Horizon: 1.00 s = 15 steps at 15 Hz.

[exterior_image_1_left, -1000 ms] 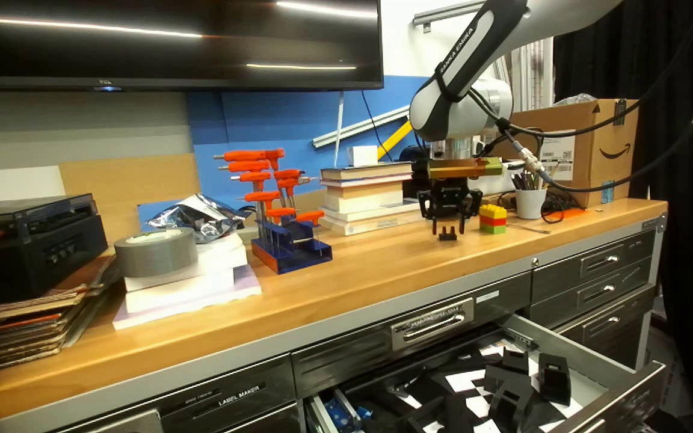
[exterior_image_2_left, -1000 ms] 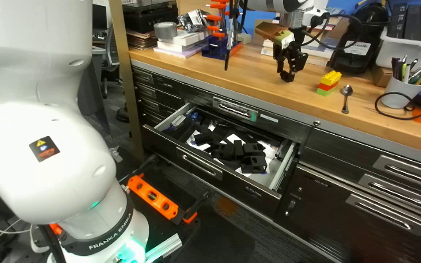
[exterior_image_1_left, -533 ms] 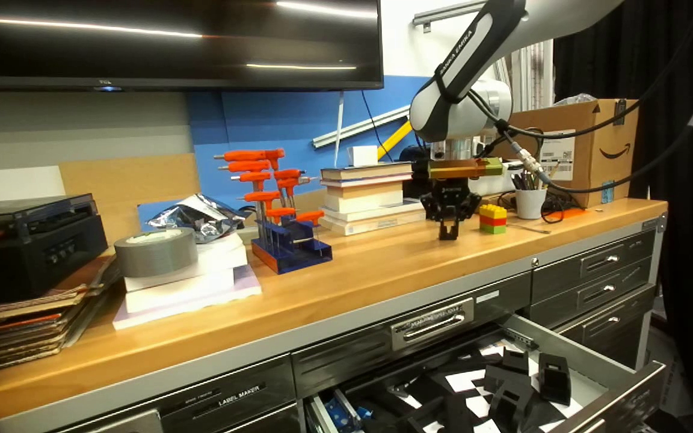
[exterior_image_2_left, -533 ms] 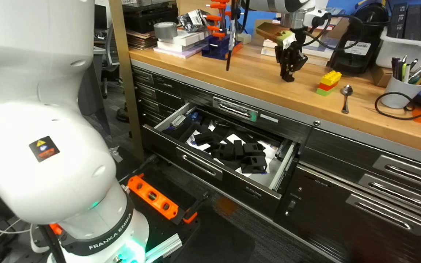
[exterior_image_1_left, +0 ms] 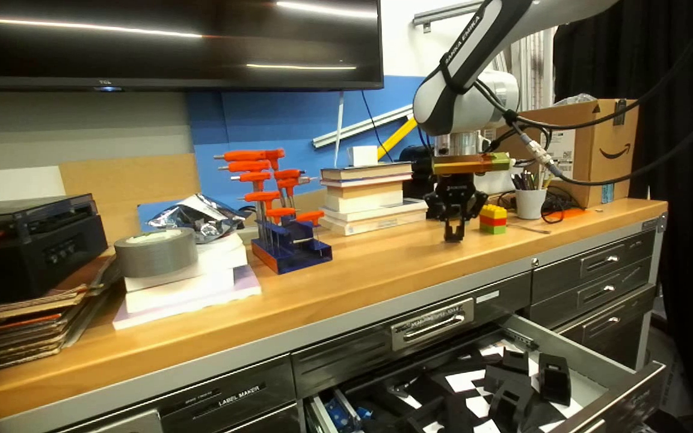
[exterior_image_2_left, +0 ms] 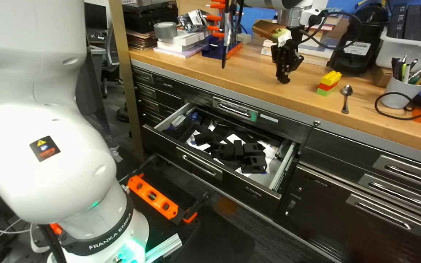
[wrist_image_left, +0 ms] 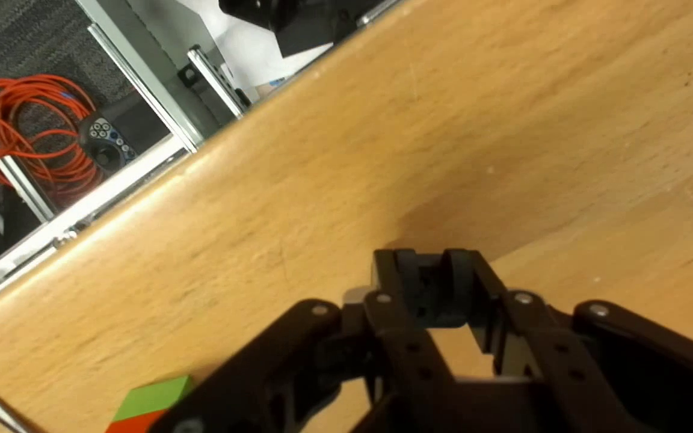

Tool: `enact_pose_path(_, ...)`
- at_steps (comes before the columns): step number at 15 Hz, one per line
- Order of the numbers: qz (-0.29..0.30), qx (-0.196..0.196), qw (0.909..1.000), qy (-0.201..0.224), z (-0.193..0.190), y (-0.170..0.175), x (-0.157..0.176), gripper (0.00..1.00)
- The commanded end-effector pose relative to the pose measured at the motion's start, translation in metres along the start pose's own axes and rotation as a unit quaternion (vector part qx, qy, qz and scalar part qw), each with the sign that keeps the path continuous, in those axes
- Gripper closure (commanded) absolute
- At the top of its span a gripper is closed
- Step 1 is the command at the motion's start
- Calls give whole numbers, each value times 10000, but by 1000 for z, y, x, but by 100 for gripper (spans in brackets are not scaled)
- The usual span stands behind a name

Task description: Pick up the black objects from the base top and put them in the open drawer and then close the drawer

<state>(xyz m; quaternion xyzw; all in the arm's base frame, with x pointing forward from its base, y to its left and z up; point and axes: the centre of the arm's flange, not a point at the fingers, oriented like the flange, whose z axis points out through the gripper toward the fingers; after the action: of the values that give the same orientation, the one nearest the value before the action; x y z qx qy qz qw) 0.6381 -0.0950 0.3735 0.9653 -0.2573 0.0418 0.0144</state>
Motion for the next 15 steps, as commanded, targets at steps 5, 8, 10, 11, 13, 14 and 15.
enact_pose_path(5, 841, 201, 9954, -411, -20, 37, -120, 77)
enact_pose_path(8, 1136, 296, 9908, -671, -11, 52, -156, 77)
enact_pose_path(10, 1230, 234, 9879, -912, 0, 54, -168, 77)
enact_pose_path(11, 1167, 208, 9877, -1020, 7, 52, -171, 77)
enact_pose_path(13, 1045, 53, 9863, -1275, 24, 44, -175, 77)
enact_pose_path(14, 1000, -48, 9850, -1403, 35, 38, -175, 77)
enact_pose_path(15, 893, -92, 9839, -1545, 43, 34, -177, 77)
